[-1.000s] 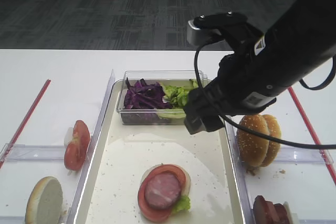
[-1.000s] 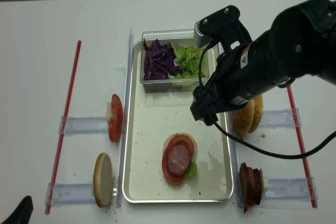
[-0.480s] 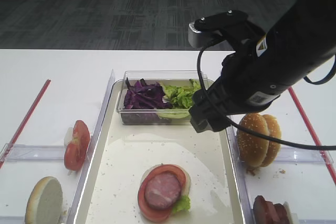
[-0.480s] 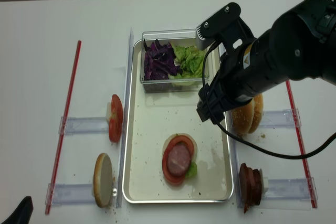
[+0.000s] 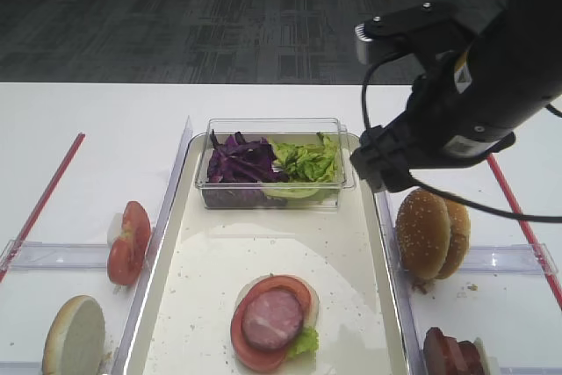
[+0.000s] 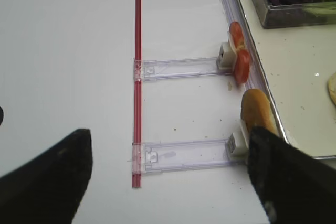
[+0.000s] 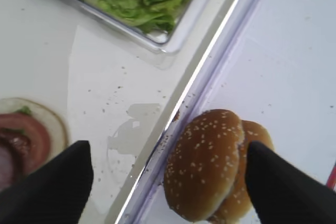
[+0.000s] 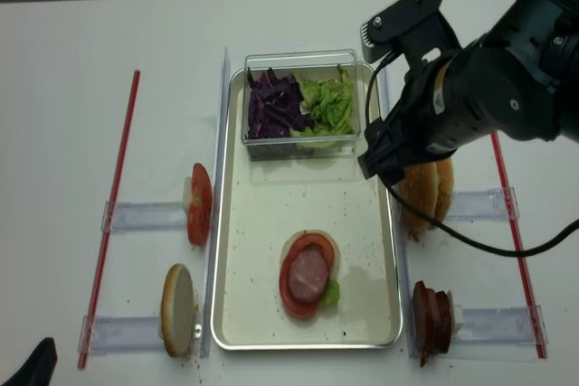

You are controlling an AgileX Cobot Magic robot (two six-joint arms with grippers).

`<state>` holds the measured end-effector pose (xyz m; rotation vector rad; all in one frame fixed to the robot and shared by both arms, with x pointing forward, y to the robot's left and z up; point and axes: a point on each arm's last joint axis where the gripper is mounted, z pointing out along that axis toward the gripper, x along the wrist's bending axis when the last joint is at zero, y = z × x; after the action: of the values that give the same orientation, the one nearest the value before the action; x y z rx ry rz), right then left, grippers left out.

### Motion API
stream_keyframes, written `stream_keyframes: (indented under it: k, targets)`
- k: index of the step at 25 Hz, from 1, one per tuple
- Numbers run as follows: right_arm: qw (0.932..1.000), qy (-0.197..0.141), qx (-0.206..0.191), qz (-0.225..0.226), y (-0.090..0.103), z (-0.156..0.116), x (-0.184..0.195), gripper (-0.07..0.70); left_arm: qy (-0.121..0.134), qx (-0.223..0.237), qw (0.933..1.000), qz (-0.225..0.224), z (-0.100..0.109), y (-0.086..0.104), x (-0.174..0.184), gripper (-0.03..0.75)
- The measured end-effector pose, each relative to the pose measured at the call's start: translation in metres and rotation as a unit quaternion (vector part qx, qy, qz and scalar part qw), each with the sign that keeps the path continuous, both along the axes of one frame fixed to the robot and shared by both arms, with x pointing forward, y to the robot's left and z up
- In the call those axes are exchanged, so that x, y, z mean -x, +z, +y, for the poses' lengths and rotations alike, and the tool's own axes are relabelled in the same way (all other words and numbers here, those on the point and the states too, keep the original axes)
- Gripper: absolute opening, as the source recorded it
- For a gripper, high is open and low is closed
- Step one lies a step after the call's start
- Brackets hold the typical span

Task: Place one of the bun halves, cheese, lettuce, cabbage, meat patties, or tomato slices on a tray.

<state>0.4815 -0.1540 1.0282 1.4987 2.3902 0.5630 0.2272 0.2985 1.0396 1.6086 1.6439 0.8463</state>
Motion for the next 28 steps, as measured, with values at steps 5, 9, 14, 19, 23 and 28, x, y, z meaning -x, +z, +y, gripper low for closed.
stream_keyframes:
  k: [5,9,14,19,23,28]
  targets:
    - [0.9957,-0.077,-0.029,0.042,-0.002,-0.044,-0.017,0.609,0.0,0.0,1.0,0.0,0.0,0.0,0.0,0.554]
    - [0.987,-0.14,-0.049,0.063,-0.003,-0.089,-0.028,0.609,0.0,0.0,1.0,0.0,0.0,0.0,0.0,0.554]
    - [0.978,-0.192,-0.041,0.07,-0.004,-0.136,-0.031,0.608,0.0,0.0,1.0,0.0,0.0,0.0,0.0,0.554]
    - [0.9751,-0.207,-0.037,0.071,-0.004,-0.15,-0.03,0.607,0.0,0.0,1.0,0.0,0.0,0.0,0.0,0.554]
    - [0.9747,-0.208,-0.039,0.073,-0.004,-0.151,-0.03,0.606,0.0,0.0,1.0,0.0,0.0,0.0,0.0,0.554]
    - [0.974,-0.203,-0.045,0.091,-0.005,-0.149,-0.027,0.606,0.0,0.0,1.0,0.0,0.0,0.0,0.0,0.554]
